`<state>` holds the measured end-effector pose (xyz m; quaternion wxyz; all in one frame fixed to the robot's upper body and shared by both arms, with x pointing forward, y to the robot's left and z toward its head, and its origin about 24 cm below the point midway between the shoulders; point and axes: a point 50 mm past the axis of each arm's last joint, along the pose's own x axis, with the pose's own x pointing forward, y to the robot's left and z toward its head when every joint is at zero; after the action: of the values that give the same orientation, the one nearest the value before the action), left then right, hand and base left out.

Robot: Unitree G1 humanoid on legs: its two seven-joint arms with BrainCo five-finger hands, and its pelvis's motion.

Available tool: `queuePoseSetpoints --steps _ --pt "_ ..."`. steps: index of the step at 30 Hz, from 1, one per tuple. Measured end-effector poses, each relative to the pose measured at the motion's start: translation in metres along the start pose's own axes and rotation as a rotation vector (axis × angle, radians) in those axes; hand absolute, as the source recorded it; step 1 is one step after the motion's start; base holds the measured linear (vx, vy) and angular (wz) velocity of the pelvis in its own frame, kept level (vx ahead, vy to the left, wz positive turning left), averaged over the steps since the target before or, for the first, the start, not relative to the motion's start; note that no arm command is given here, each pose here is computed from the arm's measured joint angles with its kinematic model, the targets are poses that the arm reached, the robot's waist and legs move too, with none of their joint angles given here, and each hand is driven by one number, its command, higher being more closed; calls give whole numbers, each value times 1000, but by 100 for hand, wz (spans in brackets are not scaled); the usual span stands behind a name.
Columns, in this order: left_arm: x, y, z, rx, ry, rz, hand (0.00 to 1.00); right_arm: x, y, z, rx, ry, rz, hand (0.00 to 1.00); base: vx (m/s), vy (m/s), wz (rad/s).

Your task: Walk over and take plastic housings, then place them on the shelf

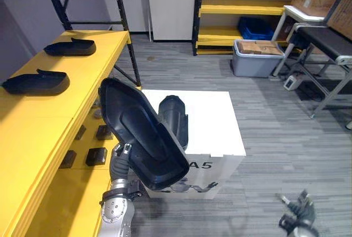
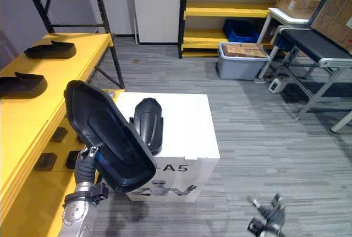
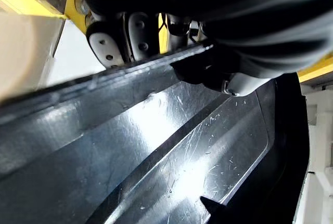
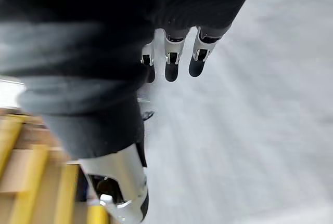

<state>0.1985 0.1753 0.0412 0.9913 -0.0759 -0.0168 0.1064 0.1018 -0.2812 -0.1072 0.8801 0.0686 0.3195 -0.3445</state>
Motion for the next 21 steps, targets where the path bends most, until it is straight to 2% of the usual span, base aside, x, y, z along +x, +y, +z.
queuePoseSetpoints --steps 5,8,12,21 --pt "-1 -9 0 -13 2 -42 100 -27 23 -64 -63 260 152 0 -46 -2 20" --pt "-1 -13 -1 -24 3 -53 100 -34 34 -77 -124 314 227 0 -17 -2 46" --pt "-2 -26 7 -63 -31 -89 100 -34 40 -77 -159 310 253 0 15 -1 135" --pt "-2 -26 9 -84 -51 -57 100 -15 61 -54 -299 234 304 0 129 70 166"
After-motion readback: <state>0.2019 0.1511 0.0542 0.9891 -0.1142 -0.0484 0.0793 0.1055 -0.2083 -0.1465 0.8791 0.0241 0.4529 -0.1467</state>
